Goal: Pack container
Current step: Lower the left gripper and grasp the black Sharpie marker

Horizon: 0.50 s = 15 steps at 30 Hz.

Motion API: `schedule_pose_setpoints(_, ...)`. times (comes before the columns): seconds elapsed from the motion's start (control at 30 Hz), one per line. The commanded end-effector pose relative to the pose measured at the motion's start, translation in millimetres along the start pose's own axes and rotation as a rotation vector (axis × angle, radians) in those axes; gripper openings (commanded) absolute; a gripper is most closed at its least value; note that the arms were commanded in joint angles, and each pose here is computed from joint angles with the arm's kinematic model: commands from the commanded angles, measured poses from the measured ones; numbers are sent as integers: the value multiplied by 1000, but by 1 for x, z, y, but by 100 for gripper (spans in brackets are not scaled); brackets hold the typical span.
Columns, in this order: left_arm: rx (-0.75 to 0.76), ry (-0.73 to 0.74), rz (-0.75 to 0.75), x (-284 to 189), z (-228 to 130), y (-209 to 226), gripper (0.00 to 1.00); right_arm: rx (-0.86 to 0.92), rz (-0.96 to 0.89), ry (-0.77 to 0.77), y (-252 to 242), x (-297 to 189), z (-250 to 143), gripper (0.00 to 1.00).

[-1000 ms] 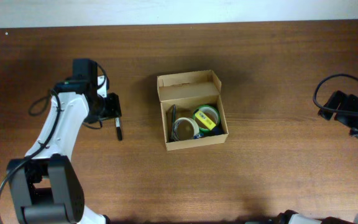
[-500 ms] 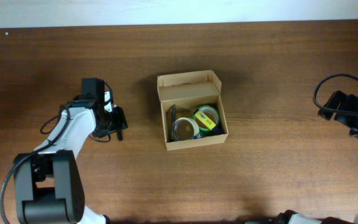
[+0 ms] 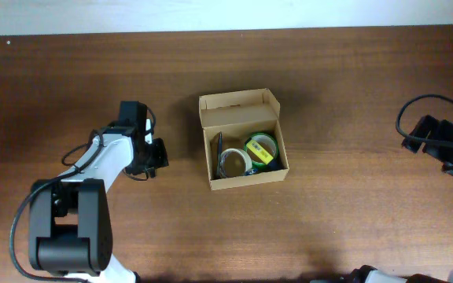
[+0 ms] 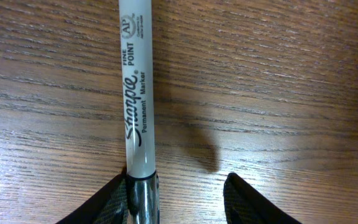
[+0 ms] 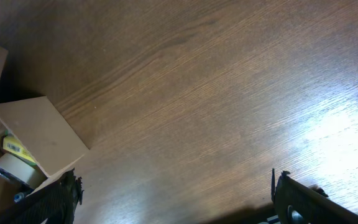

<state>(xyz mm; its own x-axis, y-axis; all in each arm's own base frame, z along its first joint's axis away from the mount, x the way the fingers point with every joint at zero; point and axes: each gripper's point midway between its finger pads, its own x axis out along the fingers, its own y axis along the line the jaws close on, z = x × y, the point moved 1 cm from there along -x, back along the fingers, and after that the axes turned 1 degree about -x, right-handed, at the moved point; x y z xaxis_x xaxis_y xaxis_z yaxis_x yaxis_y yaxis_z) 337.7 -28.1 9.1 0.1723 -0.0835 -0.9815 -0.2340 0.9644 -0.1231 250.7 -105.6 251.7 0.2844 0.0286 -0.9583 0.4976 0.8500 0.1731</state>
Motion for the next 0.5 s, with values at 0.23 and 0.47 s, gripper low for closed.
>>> schedule_pose_setpoints(0.23, 33, 59, 131, 26, -13, 21, 48, -12, 16, -12, 2, -4, -2, 99)
schedule_pose_setpoints(0.47, 27, 42, 192, 25, -10, 31, 48, -14, 16, -7, 2, -4, -3, 99)
